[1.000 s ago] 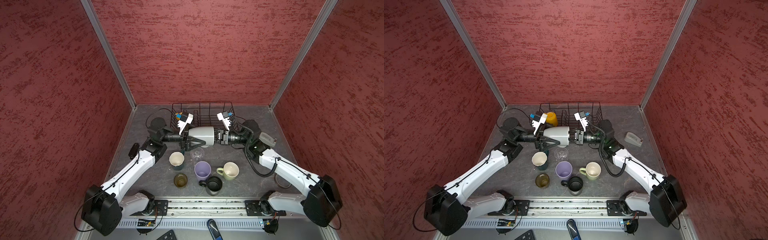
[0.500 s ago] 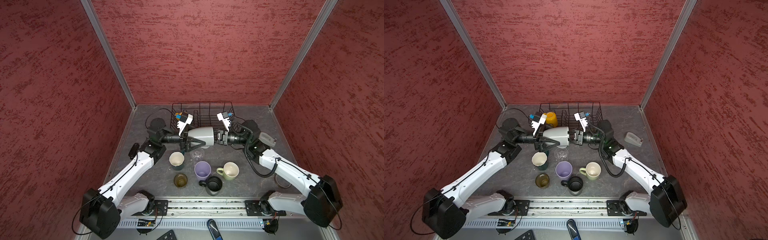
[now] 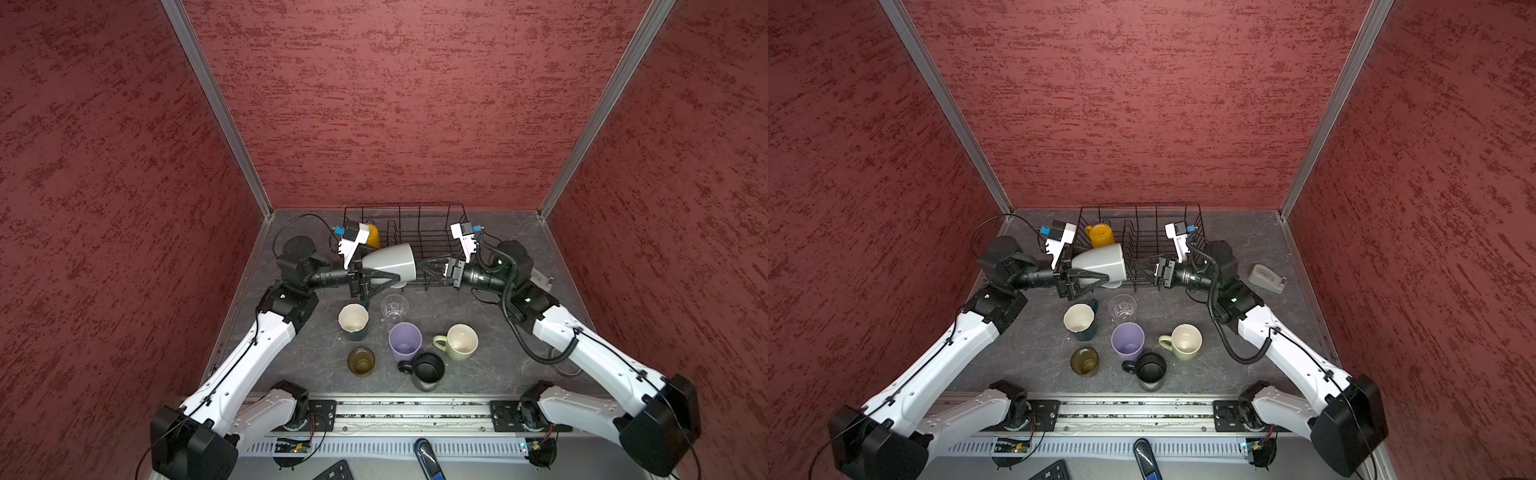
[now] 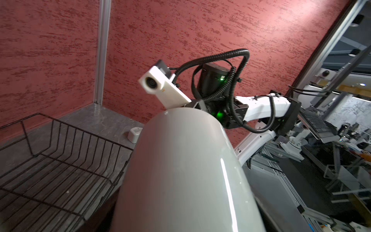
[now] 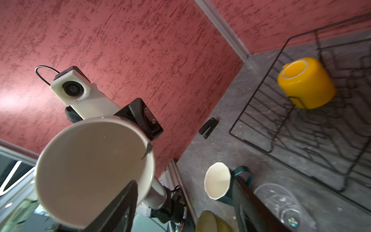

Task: Load cups into a dish rack
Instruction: Place the cup upside down at the dish rack.

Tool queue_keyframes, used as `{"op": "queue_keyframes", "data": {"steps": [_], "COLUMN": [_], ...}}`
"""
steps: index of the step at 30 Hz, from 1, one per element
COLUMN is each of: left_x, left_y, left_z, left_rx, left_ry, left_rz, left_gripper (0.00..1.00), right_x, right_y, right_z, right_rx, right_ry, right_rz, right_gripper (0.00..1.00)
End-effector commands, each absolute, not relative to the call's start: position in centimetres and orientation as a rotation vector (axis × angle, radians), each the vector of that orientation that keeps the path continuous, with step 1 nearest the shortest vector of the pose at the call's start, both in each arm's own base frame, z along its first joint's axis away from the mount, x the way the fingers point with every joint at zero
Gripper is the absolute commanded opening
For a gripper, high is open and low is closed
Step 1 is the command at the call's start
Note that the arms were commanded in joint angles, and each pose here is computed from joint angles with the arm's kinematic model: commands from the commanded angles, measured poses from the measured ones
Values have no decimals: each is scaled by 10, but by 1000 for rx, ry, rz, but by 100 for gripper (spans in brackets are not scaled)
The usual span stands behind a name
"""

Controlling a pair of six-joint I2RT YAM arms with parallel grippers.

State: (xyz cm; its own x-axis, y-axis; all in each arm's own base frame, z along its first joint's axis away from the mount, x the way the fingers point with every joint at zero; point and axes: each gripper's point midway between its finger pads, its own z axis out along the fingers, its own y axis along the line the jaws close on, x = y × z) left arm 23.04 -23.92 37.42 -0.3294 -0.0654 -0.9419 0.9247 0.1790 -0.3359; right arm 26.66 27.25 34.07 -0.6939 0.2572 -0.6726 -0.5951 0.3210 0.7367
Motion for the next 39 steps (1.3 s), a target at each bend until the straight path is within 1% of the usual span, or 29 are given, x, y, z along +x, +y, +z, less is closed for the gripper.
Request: {"op": "queue_keyframes", "data": {"steps": [1,2,7,15,18,26,31,39], "left_x": [242,248,274,310,321,342,354,373], "left_y": [-224,-221,-202,-175,-169,-163,-166,-170], "left_z": [383,379,362,331,316,278,262,258], "left_rx": [802,781,668,502,473,519,608,696], "left_ry": [1566,1620,1838,2133,2217,2406,2447,2435], "left_rz": [-1187,-1140,-922,-652,-511,-121,50,123], "left_gripper": [0,0,0,0,0,0,0,0], "right_x": [284,287,295,305,305,303,303,301], "right_y": [241,234,214,203,198,192,192,191], "right_z": [344,341,330,328,329,328,326,324], "right_rx": [-170,-139,-57,-10,-5,-6,-10,-26], "right_ry": [1857,1870,1903,1907,1899,1898,1903,1905], "right_rz": [1243,1202,1098,1019,982,949,947,936], "right_gripper": [88,91,98,99,99,99,99,99]}}
